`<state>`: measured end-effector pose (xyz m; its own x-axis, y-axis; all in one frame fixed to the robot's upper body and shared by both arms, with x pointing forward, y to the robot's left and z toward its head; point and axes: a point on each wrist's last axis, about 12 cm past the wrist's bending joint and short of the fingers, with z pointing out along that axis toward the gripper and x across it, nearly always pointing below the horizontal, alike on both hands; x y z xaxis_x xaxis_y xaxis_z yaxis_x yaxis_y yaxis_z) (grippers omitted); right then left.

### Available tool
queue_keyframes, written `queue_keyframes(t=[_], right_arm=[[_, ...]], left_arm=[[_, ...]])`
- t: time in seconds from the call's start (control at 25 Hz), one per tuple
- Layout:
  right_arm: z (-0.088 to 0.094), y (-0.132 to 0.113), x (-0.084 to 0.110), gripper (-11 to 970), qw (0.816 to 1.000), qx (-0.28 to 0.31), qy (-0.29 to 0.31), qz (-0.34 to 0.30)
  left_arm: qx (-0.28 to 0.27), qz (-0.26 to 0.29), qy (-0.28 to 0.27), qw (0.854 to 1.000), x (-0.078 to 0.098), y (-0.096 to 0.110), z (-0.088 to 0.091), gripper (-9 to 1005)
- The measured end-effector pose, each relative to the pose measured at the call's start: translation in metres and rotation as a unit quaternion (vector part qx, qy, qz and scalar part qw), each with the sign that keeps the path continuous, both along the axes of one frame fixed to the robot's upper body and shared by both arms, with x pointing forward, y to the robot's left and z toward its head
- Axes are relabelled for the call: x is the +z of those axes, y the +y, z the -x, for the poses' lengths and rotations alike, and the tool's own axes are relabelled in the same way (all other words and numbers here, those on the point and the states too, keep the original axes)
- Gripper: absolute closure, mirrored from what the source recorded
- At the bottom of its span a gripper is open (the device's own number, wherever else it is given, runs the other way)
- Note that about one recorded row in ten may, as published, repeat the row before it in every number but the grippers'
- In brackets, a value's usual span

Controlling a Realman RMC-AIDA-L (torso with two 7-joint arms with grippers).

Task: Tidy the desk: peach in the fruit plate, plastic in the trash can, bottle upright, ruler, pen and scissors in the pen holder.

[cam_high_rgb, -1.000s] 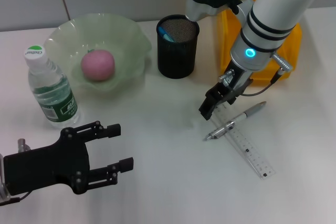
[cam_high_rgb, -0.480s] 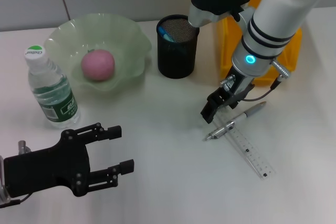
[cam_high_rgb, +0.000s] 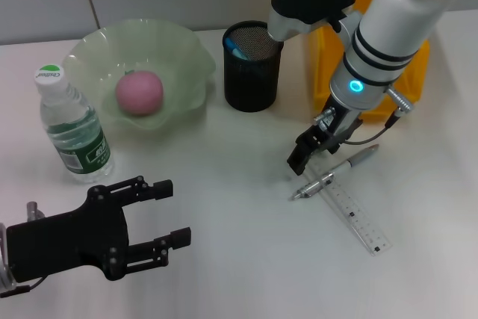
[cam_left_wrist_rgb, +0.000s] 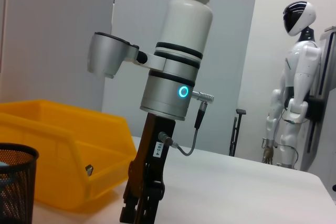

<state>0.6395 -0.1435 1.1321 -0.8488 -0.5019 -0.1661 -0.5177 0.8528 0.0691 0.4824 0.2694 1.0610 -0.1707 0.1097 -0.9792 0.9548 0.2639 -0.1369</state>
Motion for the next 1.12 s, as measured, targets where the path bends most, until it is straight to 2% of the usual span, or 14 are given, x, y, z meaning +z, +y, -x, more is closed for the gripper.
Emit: queue_keyframes(t=[0.88, 1.12], right_arm=[[0.003, 0.0026, -0.0061, 308, 1.0, 0.017, 0.001, 0.017], [0.0022, 0.0035, -0.0053, 426, 1.0, 0.016, -0.002, 0.017]], left_arm=[[0.003, 0.002, 0.004, 1.0, -0.0022, -0.0008, 0.0021, 252], [0.004, 0.004, 0.007, 1.0, -0.0037, -0.0013, 0.0034, 252]])
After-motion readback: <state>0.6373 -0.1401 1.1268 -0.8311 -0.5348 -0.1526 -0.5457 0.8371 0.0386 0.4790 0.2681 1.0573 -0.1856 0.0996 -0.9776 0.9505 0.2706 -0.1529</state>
